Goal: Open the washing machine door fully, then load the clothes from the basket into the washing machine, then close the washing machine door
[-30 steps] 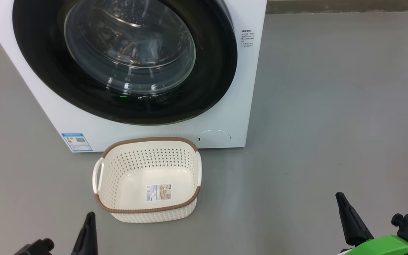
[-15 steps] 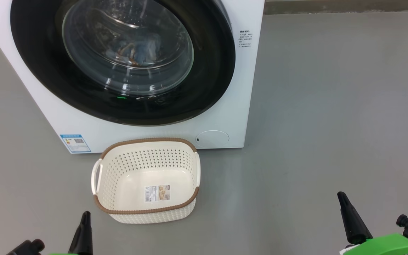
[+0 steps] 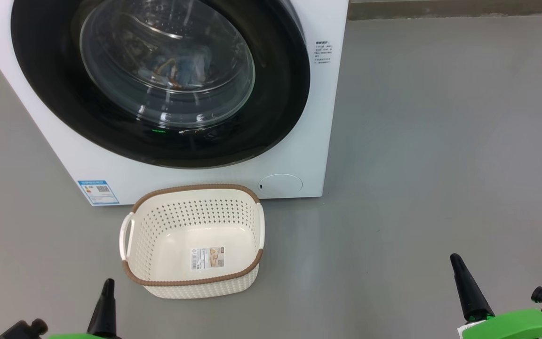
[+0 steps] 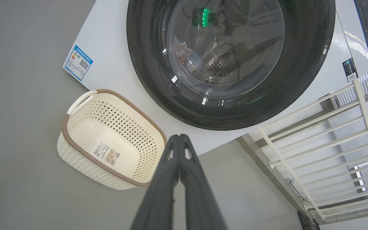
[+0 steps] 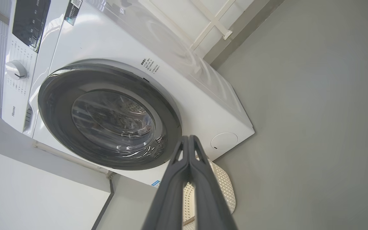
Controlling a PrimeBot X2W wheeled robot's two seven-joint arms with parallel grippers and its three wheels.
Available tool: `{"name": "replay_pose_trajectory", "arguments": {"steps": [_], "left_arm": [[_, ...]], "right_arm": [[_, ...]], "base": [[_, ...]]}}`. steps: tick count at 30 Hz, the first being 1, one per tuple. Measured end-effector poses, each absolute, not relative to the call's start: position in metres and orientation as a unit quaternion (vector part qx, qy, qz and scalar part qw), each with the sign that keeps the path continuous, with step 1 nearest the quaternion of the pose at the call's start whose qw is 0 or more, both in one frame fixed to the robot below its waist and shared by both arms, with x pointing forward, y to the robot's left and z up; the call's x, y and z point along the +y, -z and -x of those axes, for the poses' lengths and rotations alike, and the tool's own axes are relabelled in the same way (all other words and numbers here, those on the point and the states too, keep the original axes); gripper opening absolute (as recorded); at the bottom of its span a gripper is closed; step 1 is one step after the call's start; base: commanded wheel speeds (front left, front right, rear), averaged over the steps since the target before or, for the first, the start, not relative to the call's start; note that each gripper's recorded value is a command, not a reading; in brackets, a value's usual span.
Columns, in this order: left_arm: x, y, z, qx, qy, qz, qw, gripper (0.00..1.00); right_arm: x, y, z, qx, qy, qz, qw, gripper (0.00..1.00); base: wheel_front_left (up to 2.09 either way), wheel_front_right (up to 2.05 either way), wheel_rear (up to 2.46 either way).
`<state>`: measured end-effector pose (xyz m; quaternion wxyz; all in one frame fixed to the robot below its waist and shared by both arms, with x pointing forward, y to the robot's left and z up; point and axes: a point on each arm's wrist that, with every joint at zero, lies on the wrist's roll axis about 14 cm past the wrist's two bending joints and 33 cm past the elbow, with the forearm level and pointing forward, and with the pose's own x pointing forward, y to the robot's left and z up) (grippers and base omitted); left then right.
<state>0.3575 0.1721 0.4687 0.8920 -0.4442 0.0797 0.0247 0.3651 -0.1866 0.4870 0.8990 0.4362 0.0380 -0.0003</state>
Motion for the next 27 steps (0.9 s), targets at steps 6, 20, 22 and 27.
{"name": "replay_pose_trajectory", "arguments": {"steps": [6,20,22,27], "left_arm": [[0.1733,-0.4660,-0.3575,0.084,-0.028,0.472,0.877,0.00],[0.1764,-0.4694,-0.3632,0.076,-0.028,0.542,0.837,0.00],[0.1765,-0.4691,-0.3634,0.076,-0.028,0.550,0.831,0.00],[0.1778,-0.4701,-0.3657,0.074,-0.029,0.574,0.815,0.00]], "right_arm": [[-0.1875,-0.4894,-0.3685,0.034,0.001,-0.466,0.884,0.00],[-0.1921,-0.4867,-0.3702,0.033,0.012,-0.538,0.842,0.00],[-0.1929,-0.4862,-0.3704,0.032,0.014,-0.545,0.838,0.00],[-0.1941,-0.4849,-0.3707,0.033,0.018,-0.569,0.821,0.00]], "base": [[0.00,0.00,0.00],[0.00,0.00,0.00],[0.00,0.00,0.00],[0.00,0.00,0.00]]}}
